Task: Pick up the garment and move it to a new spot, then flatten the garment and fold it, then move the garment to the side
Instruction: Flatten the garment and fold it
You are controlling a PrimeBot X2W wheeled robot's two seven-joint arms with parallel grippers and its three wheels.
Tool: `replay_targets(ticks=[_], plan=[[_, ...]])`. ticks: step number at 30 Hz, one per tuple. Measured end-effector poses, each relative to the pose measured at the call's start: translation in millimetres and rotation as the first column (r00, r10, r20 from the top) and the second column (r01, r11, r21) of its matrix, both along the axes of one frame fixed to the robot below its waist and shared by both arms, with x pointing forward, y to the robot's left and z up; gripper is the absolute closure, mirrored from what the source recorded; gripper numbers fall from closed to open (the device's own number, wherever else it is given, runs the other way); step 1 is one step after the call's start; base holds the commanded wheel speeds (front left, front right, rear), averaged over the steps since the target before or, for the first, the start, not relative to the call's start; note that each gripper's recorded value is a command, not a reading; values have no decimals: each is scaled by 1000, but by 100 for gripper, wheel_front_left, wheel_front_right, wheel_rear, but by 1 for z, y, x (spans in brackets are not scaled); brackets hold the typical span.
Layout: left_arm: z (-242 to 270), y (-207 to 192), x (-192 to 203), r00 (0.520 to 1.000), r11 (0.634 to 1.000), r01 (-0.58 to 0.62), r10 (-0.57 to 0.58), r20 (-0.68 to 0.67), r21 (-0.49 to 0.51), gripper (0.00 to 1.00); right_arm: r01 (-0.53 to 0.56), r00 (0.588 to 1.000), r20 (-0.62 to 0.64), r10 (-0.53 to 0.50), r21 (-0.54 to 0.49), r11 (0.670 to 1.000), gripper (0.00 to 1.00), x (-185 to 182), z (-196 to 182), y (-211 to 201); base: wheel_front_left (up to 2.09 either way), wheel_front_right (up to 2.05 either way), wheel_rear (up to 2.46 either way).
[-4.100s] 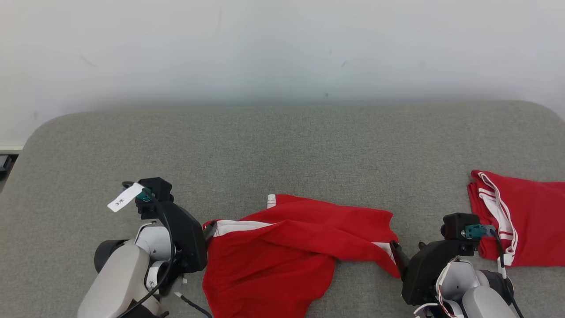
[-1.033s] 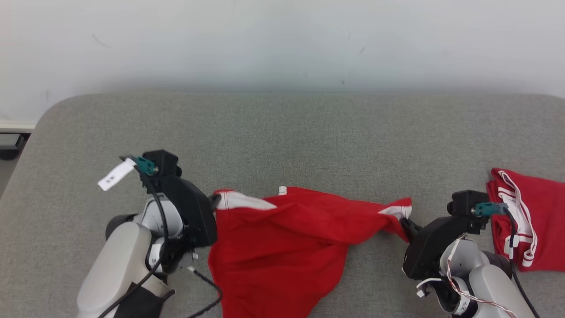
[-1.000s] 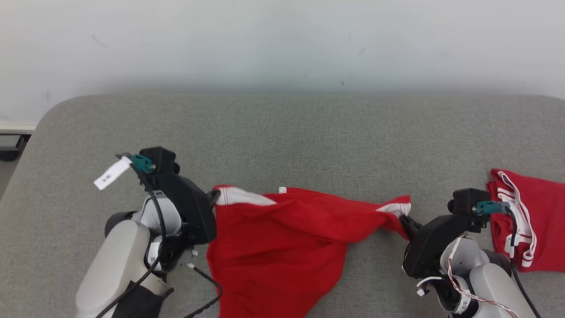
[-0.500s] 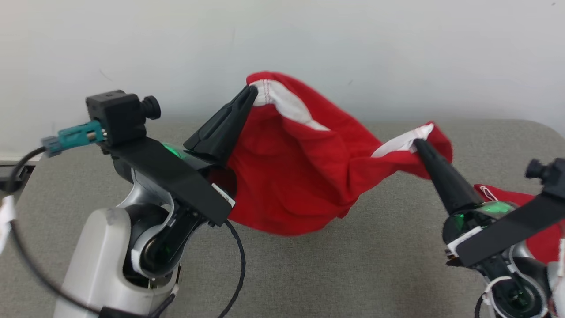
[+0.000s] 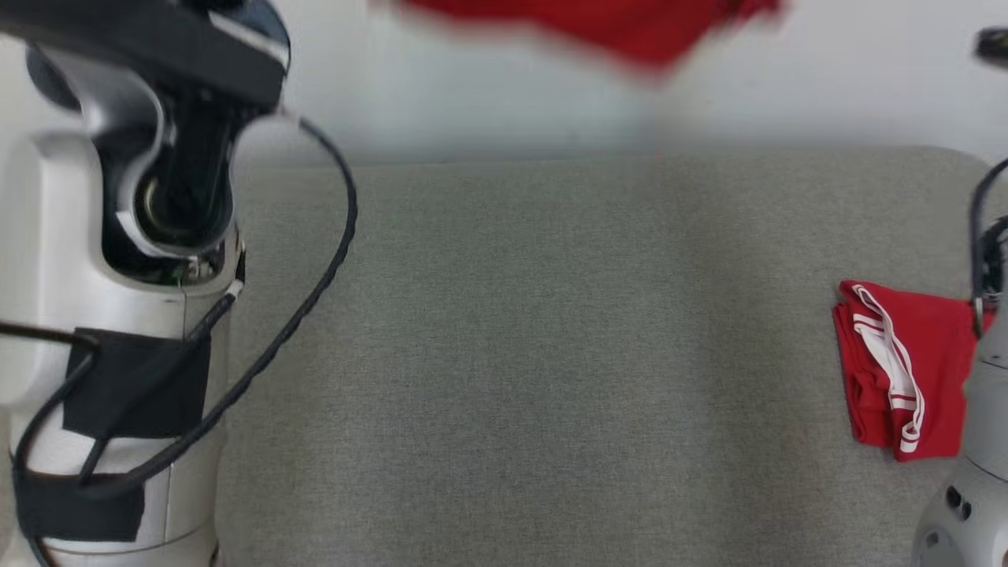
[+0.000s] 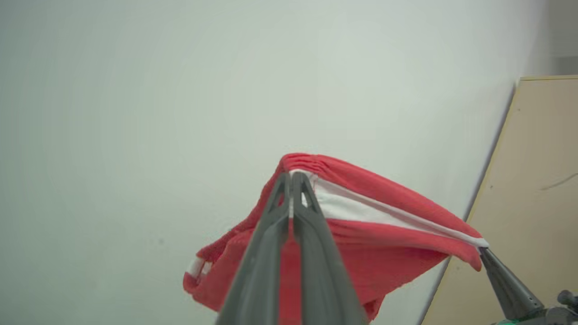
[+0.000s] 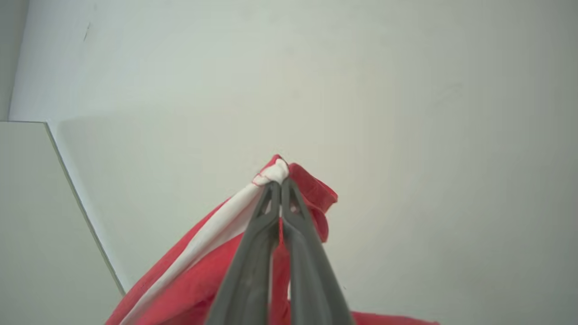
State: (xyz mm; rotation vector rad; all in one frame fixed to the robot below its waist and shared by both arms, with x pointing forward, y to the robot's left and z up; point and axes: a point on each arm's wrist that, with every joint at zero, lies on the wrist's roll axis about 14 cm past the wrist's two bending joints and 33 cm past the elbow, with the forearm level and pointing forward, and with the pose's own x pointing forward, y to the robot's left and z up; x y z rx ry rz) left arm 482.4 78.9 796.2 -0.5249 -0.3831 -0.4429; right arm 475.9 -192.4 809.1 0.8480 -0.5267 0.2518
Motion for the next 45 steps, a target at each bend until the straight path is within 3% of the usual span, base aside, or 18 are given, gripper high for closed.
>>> replay_targets(ticks=[3, 6, 10, 13, 17, 21, 23, 24, 27, 30, 39, 45], plan=[[19, -17, -13, 993, 996, 79, -76, 86, -32, 100, 10, 1000, -13, -10, -7, 1000, 100, 2, -11, -4, 0, 0, 0], [-44, -21, 0, 995, 997, 79, -79, -58, -14, 100, -48, 968, -248, 33, -57, 997, 100, 18, -97, 14, 0, 0, 0], [-151, -23, 8, 951, 997, 76, -67, -301, 17, 100, -98, 830, -555, 48, -60, 993, 100, 11, -223, 19, 0, 0, 0], [-227, -24, 6, 885, 995, 74, -37, -464, 61, 100, -126, 731, -680, 57, -53, 991, 100, 0, -283, 25, 0, 0, 0], [-312, -24, -7, 777, 988, 108, -14, -629, 111, 100, -154, 643, -763, 69, -40, 987, 100, -5, -327, 33, 0, 0, 0], [-352, -23, -7, 721, 977, 158, -15, -693, 144, 100, -141, 580, -812, 72, -13, 990, 100, -10, -355, 28, 0, 0, 0], [-361, -30, -11, 708, 969, 197, -37, -706, 147, 100, -148, 553, -830, 74, -10, 989, 100, -16, -365, 26, 0, 0, 0], [-364, -33, -15, 707, 964, 218, -49, -705, 152, 100, -189, 508, -855, 100, 3, 982, 100, -30, -379, 33, 0, 0, 0], [-356, -19, -16, 742, 966, 187, -20, -670, 179, 100, -244, 432, -890, 141, 36, 969, 100, -63, -402, 42, 0, 0, 0], [-356, -7, -29, 755, 966, 167, 4, -656, 197, 100, -269, 416, -895, 160, 47, 962, 100, -82, -405, 45, 0, 0, 0], [-368, 11, -96, 752, 962, 161, 26, -659, 221, 100, -283, 471, -864, 178, 43, 958, 100, -112, -381, 48, 0, 0, 0], [-367, 12, -125, 758, 951, 198, 6, -652, 238, 100, -319, 414, -881, 231, 97, 943, 100, -153, -389, 54, 0, 0, 0]])
